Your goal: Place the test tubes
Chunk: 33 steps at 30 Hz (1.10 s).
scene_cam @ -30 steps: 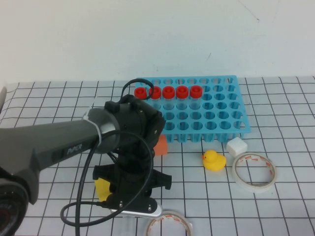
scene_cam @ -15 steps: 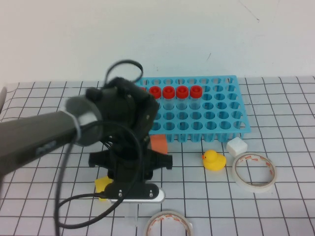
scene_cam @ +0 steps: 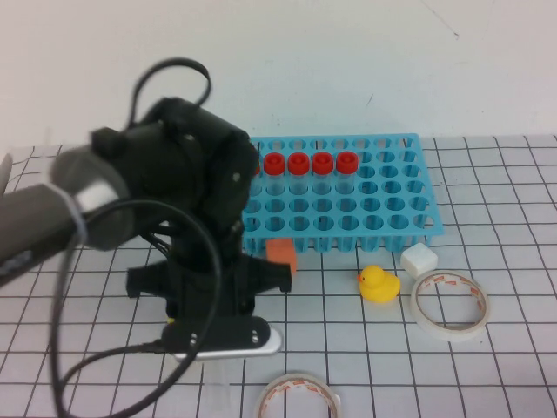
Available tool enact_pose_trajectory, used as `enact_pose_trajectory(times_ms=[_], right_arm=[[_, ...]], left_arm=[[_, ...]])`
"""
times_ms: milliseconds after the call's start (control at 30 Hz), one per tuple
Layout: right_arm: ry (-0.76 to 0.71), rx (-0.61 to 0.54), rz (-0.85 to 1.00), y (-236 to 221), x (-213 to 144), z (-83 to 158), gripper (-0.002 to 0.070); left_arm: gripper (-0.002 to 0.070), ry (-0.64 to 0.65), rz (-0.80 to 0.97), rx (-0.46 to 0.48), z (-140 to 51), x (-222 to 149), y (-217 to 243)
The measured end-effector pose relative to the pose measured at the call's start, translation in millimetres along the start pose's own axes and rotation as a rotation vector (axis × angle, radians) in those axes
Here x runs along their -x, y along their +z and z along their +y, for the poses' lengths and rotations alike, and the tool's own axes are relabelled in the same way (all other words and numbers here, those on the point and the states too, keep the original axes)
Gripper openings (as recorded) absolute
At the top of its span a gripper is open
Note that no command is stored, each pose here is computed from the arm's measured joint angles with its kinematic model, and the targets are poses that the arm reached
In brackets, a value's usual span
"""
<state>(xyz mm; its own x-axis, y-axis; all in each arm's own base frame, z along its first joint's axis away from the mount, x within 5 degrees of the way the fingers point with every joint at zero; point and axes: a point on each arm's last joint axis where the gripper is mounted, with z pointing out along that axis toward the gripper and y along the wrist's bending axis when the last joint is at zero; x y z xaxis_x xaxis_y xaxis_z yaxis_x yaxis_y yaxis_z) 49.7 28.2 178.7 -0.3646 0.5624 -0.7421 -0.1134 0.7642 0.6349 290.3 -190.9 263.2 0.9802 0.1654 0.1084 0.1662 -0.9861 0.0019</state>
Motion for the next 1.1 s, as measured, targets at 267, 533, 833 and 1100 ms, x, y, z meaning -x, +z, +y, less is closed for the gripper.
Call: enact_pose_trajectory(times_ms=[267,533,833,1100], right_arm=[[0.0,0.0,0.0,0.0,0.0,0.0,-0.0001],[0.0,0.0,0.0,0.0,0.0,0.0,-0.0001],[0.0,0.0,0.0,0.0,0.0,0.0,-0.0001],[0.0,0.0,0.0,0.0,0.0,0.0,-0.0001]], left_arm=[[0.0263,0.093,-0.147,-0.07,15.8,-4.2,59.5],[0.0263,0.147,-0.135,-0.065,19.5,-8.6,72.9],[0.0263,0.147,-0.111,-0.038,27.9,-14.3,95.7],[0.0379,0.108,-0.113,-0.019,30.8,-14.7,98.2]])
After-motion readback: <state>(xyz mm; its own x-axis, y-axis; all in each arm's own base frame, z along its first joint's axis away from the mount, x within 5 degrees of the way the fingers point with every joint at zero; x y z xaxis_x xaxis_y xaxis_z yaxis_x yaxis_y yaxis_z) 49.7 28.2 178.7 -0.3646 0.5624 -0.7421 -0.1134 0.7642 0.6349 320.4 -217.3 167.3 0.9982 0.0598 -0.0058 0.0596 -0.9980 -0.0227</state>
